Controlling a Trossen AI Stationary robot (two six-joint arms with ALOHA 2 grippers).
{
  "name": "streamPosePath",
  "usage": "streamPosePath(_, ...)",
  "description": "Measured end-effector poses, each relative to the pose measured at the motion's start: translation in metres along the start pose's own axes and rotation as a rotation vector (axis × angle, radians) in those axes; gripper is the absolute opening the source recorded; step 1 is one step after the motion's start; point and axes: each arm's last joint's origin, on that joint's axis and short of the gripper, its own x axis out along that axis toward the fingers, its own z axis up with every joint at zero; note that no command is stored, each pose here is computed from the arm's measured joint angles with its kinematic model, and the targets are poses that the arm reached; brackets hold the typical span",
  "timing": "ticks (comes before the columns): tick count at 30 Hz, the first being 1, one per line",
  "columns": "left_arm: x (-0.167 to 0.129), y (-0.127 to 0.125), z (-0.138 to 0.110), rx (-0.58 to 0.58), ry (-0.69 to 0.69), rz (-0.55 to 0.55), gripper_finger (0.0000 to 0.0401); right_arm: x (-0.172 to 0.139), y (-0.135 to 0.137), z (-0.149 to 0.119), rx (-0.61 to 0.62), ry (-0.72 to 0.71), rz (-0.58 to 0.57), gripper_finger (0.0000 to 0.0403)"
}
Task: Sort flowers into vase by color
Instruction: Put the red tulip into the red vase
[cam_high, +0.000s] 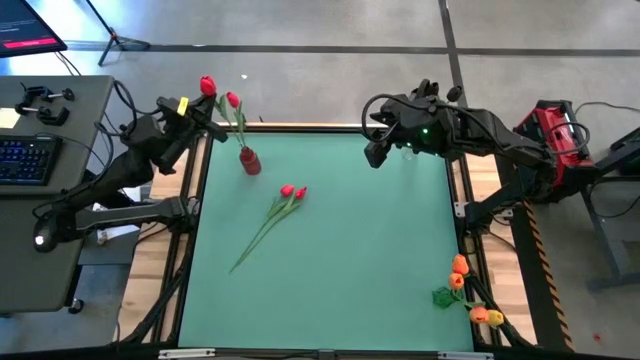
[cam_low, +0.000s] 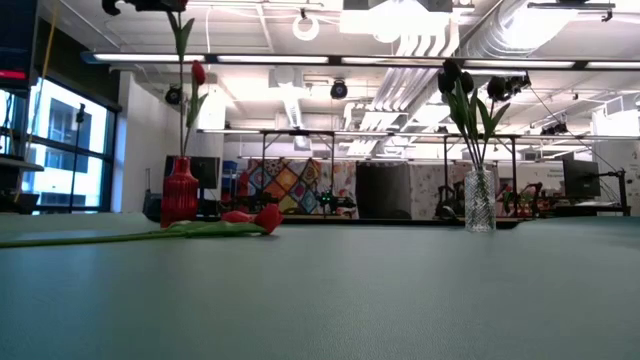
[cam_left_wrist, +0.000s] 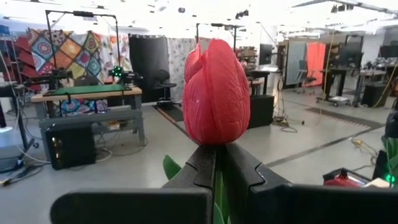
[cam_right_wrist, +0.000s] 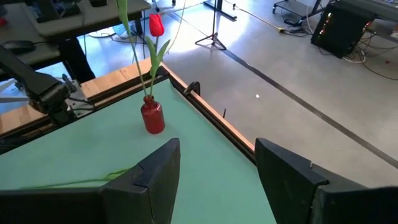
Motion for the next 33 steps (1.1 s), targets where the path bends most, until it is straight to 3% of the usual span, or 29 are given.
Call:
streamPosePath(19, 0.01, -0.008, -0.023, 0.003, 0.163, 0.016, 0.0007, 0.0, 0.001, 0.0, 0.027, 0.004, 0.014, 0.0197)
streamPosePath(33, 0.007, -0.004, -0.024, -0.048, 0.174, 0.064, 0.0104, 0.0, 0.002, -0.001, 0.053, 0.018, 0.058, 0.0197)
